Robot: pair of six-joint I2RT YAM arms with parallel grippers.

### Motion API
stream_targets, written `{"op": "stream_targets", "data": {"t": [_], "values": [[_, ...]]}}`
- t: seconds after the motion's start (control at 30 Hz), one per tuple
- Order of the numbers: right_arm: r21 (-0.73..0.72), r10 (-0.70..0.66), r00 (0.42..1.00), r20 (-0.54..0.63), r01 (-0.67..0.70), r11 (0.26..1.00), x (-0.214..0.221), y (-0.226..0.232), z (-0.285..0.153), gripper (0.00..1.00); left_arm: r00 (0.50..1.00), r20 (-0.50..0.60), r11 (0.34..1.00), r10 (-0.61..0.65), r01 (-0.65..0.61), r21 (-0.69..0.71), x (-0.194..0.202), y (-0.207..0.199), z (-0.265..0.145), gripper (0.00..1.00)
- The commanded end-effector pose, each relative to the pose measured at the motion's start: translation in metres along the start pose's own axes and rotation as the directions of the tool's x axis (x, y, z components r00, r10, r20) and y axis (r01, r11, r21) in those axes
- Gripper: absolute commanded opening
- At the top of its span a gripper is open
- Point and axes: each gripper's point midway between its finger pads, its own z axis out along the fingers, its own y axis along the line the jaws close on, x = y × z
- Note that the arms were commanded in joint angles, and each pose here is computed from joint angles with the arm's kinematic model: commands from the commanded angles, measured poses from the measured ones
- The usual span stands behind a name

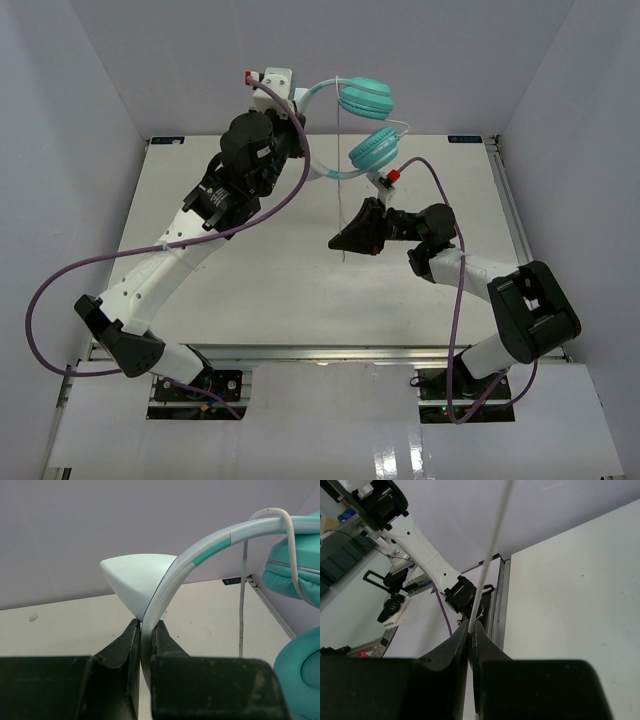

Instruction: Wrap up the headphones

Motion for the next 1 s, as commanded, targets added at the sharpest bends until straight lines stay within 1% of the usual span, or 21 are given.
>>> {"op": "stream_targets", "data": {"t": [0.0,0.2,0.53,0.97], "values": [[-0.059,-0.192,0.981,0.011,0.192,0.980,-0.002,0.022,0.004,0.08,0.981,0.166,0.994,-0.103,0.107,-0.018,-0.067,0.021,-0.009,0.00],[-0.058,-0.197,0.980,-0.004,0.196,0.979,0.004,0.023,0.007,0.08,0.984,0.153,0.994,-0.095,0.103,-0.048,-0.065,0.040,-0.002,0.00],[-0.077,-0.194,0.981,-0.016,0.192,0.978,0.010,0.026,0.010,0.08,0.982,0.158,0.992,-0.100,0.112,-0.065,-0.071,0.056,0.001,0.00],[-0.104,-0.212,0.977,-0.036,0.208,0.973,0.020,0.037,0.017,0.12,0.983,0.159,0.989,-0.089,0.105,-0.099,-0.079,0.078,0.024,0.00]]}}
